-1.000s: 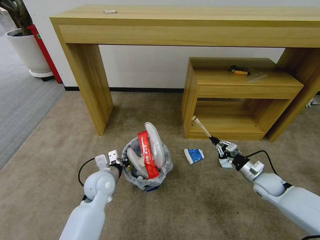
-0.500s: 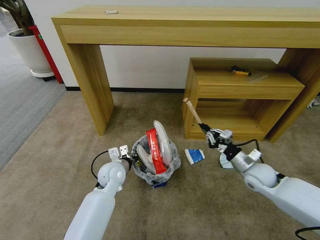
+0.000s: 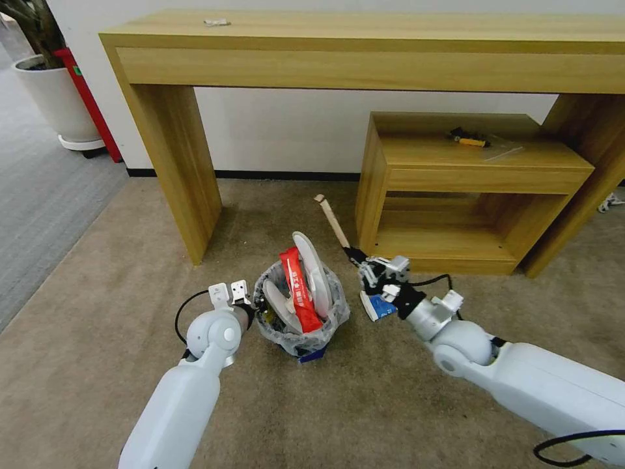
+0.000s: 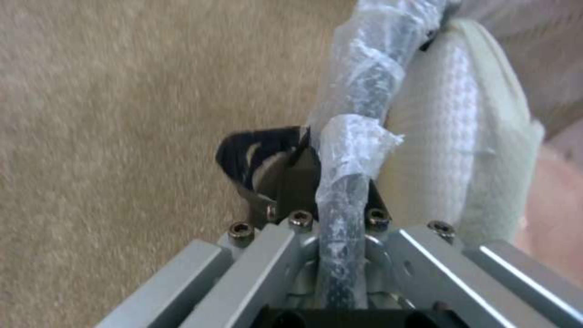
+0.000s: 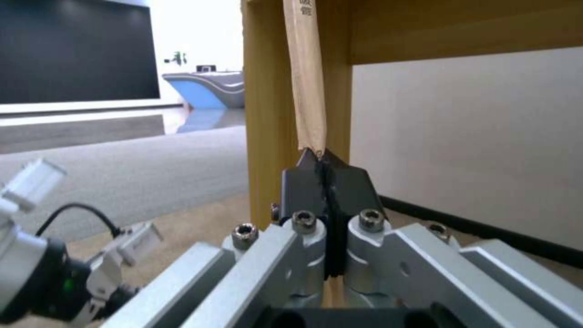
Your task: Pick up the trash bin and place the garbage on the floor into it.
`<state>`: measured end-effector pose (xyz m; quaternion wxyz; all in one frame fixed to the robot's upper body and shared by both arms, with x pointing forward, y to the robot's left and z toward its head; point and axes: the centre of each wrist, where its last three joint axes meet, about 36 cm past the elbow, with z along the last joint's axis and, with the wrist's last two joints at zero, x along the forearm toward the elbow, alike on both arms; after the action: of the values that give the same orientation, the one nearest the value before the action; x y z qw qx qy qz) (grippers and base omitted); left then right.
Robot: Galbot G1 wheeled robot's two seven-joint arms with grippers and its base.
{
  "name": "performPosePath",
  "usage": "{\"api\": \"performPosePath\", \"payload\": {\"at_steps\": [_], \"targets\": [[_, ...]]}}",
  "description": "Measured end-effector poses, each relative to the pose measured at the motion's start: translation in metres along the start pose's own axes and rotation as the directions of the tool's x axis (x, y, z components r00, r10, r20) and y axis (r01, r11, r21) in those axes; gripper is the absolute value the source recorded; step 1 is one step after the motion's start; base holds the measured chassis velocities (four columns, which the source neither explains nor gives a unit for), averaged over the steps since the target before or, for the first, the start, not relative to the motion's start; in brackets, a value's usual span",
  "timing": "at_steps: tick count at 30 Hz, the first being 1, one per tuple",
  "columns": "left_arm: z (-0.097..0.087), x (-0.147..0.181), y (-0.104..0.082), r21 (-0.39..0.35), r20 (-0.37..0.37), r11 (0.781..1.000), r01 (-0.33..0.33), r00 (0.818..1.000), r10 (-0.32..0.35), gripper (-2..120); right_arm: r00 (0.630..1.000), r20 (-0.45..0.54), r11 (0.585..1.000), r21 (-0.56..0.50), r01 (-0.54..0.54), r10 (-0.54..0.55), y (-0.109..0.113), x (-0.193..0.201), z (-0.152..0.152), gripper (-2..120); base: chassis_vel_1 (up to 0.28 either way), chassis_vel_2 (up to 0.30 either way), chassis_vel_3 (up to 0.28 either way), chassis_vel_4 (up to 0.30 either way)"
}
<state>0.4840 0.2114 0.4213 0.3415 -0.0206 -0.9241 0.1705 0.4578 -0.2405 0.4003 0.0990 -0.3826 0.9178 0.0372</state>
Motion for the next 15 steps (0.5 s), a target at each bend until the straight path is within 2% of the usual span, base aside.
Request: {"api": "performPosePath", "payload": {"at_steps": [6, 15], "targets": [[-0.013, 0.018, 0.003, -0.002, 0.027, 1.0, -0.006, 1.0, 0.006, 0, 1.0, -0.02, 1.0, 0.009, -0.007, 0.007, -0.005, -0.001, 0.006, 0, 0.0, 0.0, 0.0, 0.0], [-0.03, 0.03, 0.002, -0.004, 0.06, 1.0, -0.019, 0.998, 0.02, 0, 1.0, -0.023, 1.0, -0.001, -0.005, 0.005, -0.001, -0.01, 0.014, 0, 0.0, 0.0, 0.0, 0.0]]}}
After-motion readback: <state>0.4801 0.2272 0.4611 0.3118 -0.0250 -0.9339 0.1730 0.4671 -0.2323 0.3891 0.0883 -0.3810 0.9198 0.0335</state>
